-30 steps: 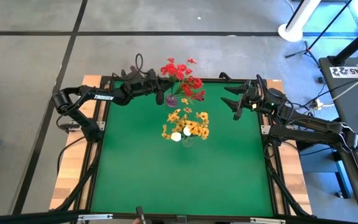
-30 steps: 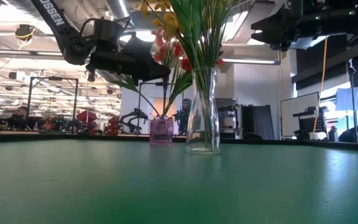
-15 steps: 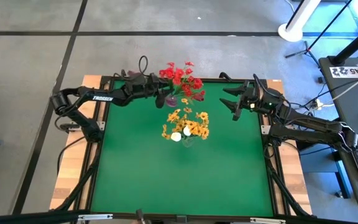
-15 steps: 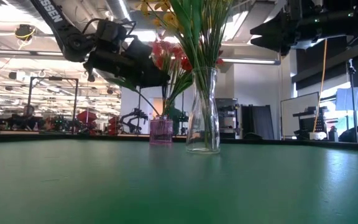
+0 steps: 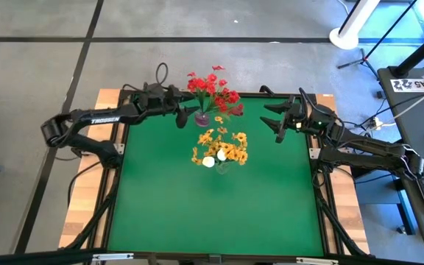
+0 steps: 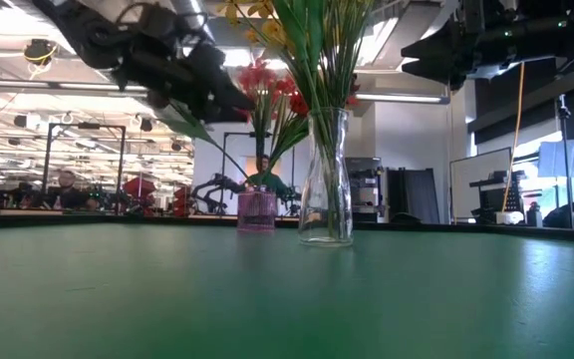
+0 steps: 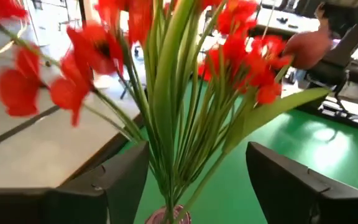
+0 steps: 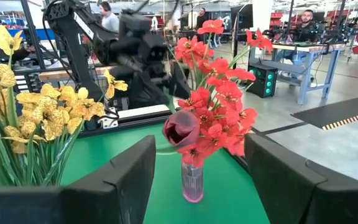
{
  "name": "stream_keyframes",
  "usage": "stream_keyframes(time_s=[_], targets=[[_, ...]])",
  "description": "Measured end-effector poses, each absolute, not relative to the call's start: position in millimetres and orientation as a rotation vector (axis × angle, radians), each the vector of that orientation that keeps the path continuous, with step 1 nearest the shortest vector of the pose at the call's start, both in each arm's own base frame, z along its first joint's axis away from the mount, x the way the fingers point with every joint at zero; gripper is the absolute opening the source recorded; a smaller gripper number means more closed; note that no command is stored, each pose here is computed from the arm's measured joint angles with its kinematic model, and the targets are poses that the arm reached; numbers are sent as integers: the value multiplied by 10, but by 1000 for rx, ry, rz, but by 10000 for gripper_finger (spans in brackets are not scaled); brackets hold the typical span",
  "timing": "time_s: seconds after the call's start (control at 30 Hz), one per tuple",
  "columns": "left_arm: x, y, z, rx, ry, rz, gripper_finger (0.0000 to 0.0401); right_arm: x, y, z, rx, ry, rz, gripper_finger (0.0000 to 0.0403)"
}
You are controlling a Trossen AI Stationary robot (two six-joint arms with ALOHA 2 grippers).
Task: Sort flowers into vase by color
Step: Return to Home Position
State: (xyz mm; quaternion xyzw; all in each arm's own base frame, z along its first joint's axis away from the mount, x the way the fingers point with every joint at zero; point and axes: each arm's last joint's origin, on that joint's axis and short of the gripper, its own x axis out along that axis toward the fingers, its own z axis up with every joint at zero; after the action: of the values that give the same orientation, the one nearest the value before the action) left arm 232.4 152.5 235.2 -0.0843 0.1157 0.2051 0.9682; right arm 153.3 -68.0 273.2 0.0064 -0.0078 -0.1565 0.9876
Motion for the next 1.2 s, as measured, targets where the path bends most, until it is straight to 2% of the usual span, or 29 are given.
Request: stream_keyframes(time_s=[0.3, 0.43, 0.57, 0.73, 0.87, 0.93, 1.1, 1.2], targets=[[2027, 1317, 2745, -111, 169, 445, 263, 1533, -680, 2728, -4, -8, -315, 246], [1774, 1147, 2944, -101, 144, 448, 263, 1500, -672, 2750, -41, -15, -331, 246], [1448, 892, 3210, -56, 30, 430, 249, 1396, -636, 2884, -105, -70, -373, 246], [1089, 579, 3341, -42, -38, 372, 196, 1247, -581, 3065, -168, -30, -420, 246], [783, 360, 3281, -109, -6, 341, 136, 1076, -500, 3107, -150, 61, -421, 245], [655, 287, 3270, -114, -21, 343, 103, 977, -449, 3130, -158, 33, -406, 240], [443, 162, 3253, -98, -103, 286, 22, 754, -343, 3064, -172, -63, -409, 185], [336, 101, 3164, -92, -129, 253, 5, 636, -290, 2949, -132, -117, -419, 134]])
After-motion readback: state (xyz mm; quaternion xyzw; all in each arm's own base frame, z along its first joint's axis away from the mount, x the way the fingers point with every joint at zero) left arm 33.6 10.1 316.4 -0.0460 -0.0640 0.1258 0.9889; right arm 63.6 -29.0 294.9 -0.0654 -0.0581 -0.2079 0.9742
